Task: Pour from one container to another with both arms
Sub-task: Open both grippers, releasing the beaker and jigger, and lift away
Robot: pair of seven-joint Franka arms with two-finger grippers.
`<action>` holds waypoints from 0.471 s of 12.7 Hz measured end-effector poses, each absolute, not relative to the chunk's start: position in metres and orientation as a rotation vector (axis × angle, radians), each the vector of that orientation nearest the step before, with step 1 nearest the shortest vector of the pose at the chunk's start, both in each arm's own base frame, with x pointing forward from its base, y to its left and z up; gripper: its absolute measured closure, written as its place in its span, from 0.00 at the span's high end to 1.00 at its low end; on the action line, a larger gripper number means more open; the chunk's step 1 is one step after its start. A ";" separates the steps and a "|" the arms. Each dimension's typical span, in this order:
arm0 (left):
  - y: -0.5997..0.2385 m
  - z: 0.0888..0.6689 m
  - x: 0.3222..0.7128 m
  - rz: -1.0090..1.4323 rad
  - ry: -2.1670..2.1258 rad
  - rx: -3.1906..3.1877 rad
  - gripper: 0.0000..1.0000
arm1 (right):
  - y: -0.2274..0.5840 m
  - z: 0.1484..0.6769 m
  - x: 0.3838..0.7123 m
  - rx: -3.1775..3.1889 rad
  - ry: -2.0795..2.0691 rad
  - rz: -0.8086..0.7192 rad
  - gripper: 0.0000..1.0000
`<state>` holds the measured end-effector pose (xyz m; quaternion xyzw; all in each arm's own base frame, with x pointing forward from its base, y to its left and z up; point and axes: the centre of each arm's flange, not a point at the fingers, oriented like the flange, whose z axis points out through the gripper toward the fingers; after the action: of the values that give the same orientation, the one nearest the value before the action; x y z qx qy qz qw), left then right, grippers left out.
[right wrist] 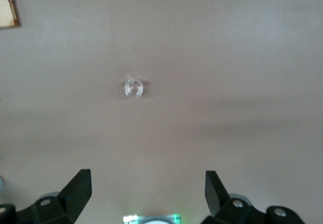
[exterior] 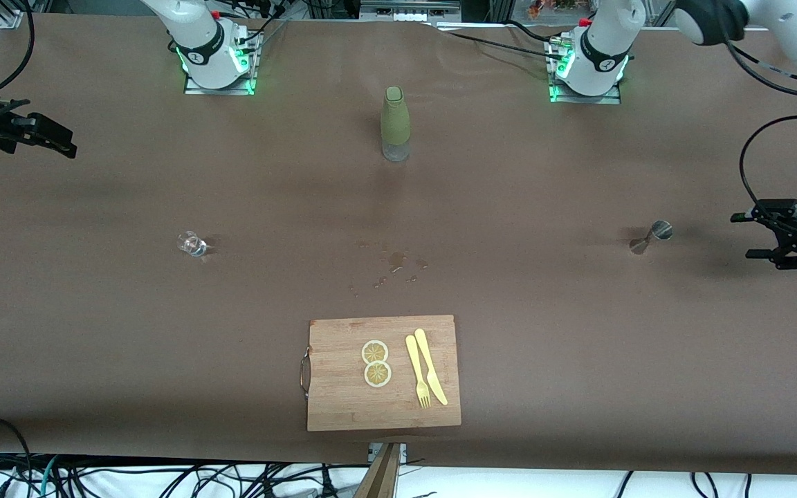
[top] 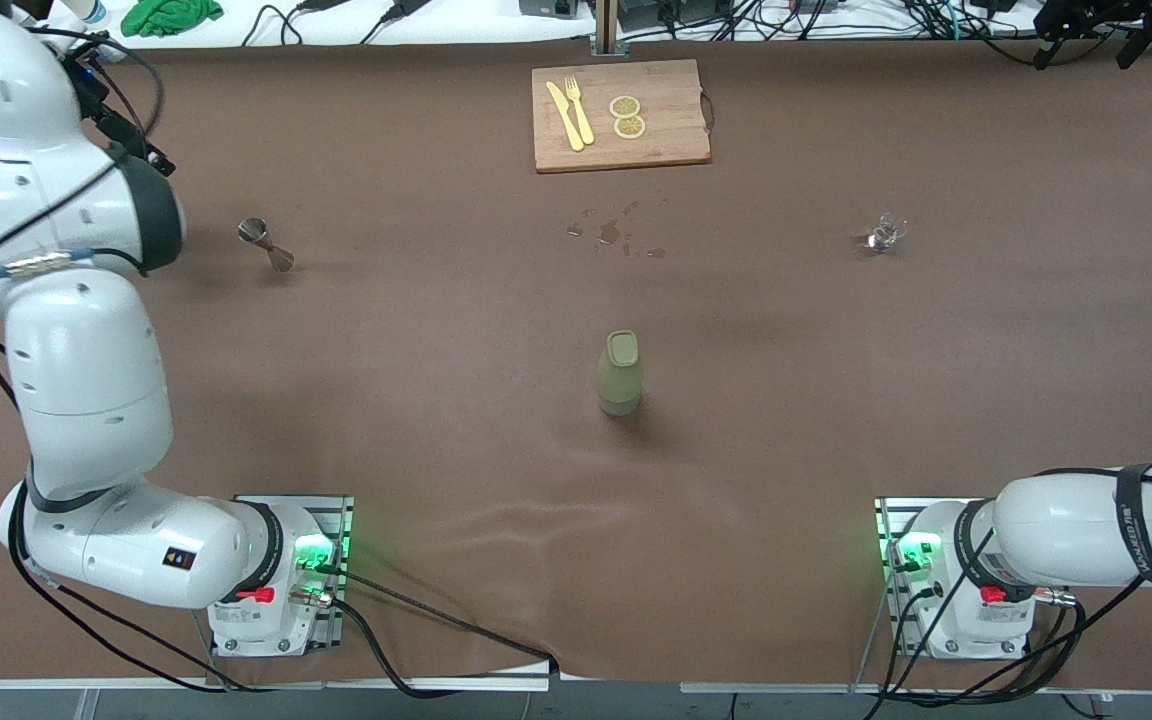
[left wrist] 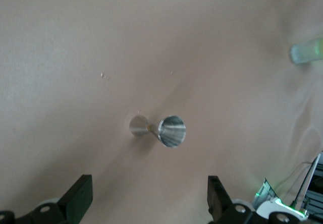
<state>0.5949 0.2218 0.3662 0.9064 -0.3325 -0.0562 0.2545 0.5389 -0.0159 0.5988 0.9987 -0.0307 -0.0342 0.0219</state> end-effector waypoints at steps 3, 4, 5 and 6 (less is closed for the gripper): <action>0.163 0.401 0.592 -0.206 -0.893 2.569 1.00 | -0.018 0.598 0.543 3.112 -0.110 -0.073 1.00; 0.150 0.407 0.594 -0.206 -0.909 2.577 1.00 | -0.022 0.597 0.544 3.123 -0.117 -0.075 1.00; 0.142 0.410 0.596 -0.205 -0.927 2.580 1.00 | -0.025 0.597 0.544 3.128 -0.111 -0.075 1.00; 0.137 0.413 0.597 -0.204 -0.939 2.584 1.00 | -0.027 0.597 0.544 3.129 -0.104 -0.073 1.00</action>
<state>0.5969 0.1374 0.4131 0.9199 -0.3344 -0.0725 0.1914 0.5439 -0.0266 0.5969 0.9992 -0.0331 -0.0235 0.0049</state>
